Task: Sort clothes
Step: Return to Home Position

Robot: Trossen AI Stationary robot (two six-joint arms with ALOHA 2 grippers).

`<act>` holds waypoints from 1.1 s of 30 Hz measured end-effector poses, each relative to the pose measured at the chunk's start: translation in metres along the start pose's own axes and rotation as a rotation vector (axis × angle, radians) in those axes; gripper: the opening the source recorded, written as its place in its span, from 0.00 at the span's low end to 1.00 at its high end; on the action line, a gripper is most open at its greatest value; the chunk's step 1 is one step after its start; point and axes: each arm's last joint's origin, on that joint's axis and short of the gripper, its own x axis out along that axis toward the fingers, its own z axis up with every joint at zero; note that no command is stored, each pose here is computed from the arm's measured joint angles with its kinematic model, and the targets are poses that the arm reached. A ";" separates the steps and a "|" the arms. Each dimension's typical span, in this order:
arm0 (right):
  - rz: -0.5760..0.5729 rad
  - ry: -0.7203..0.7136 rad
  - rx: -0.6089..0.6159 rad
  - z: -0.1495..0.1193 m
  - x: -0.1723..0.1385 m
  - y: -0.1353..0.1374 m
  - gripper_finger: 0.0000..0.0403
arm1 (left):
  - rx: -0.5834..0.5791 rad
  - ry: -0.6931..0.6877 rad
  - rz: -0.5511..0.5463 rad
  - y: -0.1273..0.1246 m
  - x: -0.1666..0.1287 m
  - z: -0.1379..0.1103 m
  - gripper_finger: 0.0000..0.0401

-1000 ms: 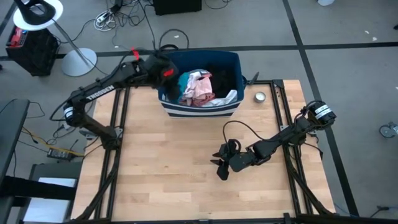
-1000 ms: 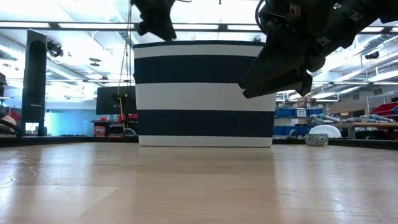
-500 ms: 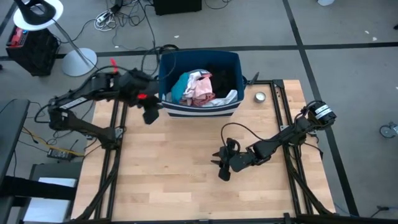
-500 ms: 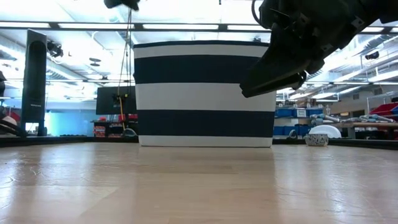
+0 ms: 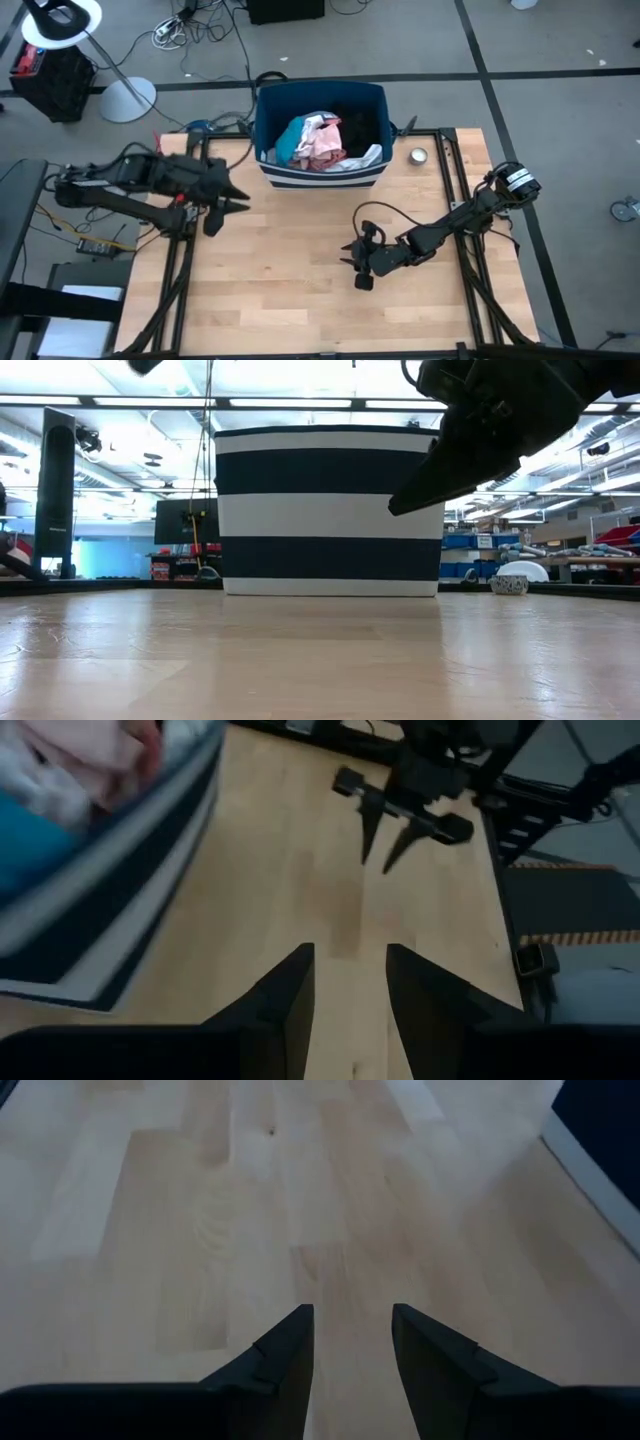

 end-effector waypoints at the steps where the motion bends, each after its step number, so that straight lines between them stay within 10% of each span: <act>1: 0.000 0.001 -0.022 0.000 0.000 0.000 0.34 | -0.004 -0.003 -0.010 0.001 0.004 -0.008 0.33; 18: 0.002 0.000 -0.052 0.000 0.000 0.001 0.34 | 0.142 -0.145 -0.167 0.014 0.092 -0.120 0.33; 33: 0.006 -0.010 -0.035 0.001 0.000 0.001 0.34 | 0.254 -0.274 -0.149 0.031 0.119 -0.171 0.33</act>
